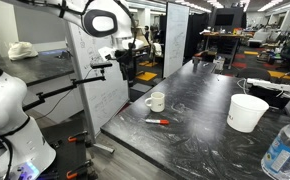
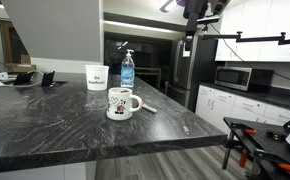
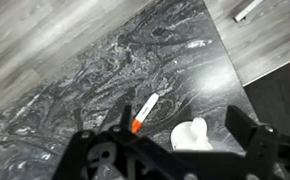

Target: Move the mug cup from the left to the right

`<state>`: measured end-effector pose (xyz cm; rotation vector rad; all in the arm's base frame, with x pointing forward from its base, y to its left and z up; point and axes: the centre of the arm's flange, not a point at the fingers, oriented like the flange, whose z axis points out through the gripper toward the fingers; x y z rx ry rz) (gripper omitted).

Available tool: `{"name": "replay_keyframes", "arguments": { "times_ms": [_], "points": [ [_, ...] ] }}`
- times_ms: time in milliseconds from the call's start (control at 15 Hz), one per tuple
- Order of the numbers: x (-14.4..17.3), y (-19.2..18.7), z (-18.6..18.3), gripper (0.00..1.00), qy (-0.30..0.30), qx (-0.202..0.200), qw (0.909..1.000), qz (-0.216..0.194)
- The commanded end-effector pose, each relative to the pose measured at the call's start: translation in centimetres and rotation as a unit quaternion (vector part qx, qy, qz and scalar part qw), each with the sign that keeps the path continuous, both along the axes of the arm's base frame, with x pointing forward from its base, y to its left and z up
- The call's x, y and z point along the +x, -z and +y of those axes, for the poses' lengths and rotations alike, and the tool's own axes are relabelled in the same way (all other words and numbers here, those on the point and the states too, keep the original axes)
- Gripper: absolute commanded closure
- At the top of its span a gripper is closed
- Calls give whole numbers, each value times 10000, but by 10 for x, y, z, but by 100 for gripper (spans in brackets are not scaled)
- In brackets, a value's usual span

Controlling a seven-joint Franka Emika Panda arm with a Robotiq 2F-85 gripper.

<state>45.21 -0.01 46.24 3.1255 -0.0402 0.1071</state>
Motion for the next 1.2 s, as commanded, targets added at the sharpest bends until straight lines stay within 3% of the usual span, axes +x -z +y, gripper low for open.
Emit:
{"name": "replay_keyframes", "arguments": {
  "times_ms": [0, 467, 933, 1067, 1133],
  "points": [
    [78, 16, -1, 0, 55, 211, 9996, 190],
    [182, 86, 16, 0, 122, 223, 9993, 274],
    [222, 149, 25, 0, 116, 247, 9980, 576],
    [227, 161, 27, 6, 114, 206, 9979, 603],
    [229, 166, 27, 27, 105, 207, 9977, 631]
  ]
}}
